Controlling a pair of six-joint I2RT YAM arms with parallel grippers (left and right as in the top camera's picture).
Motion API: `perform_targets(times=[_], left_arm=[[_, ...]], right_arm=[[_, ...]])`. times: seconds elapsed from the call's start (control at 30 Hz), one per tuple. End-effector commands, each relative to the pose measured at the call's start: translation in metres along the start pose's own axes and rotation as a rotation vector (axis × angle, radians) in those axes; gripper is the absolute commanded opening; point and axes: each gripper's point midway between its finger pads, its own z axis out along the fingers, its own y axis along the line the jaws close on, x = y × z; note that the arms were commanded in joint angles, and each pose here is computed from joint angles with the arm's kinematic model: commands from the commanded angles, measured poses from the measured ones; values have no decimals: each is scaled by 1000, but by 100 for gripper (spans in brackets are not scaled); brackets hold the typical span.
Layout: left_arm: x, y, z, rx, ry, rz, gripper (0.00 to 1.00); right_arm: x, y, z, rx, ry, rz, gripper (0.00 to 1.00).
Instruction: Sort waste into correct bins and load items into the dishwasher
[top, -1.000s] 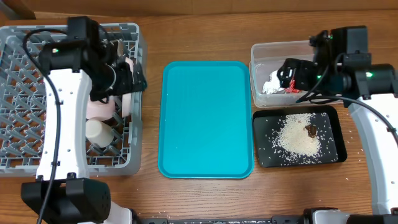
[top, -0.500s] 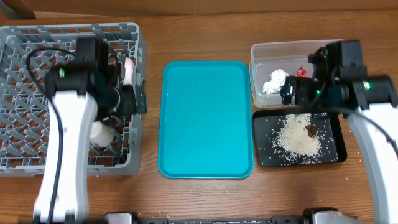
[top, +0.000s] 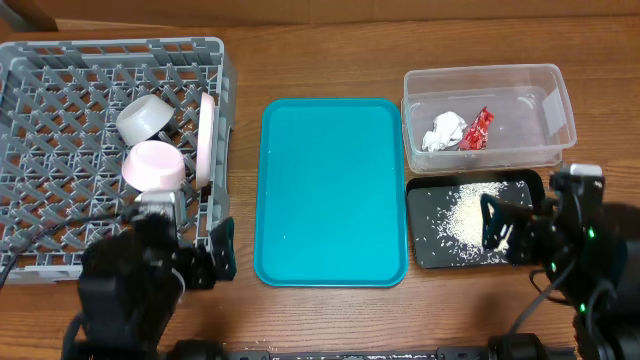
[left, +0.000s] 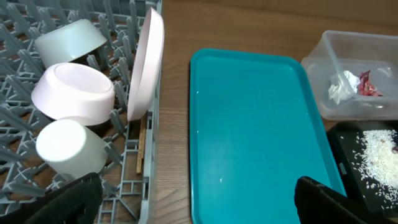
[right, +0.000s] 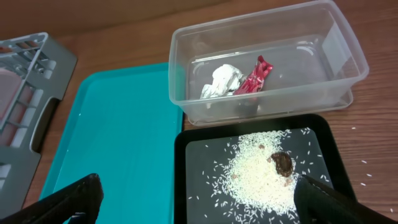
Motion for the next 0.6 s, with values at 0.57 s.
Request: perform_targets(times=[0.57], left_arm=[[37, 6, -8, -26, 113, -26, 100]], right_arm=[[15, -4, -5, 13, 24, 7, 100]])
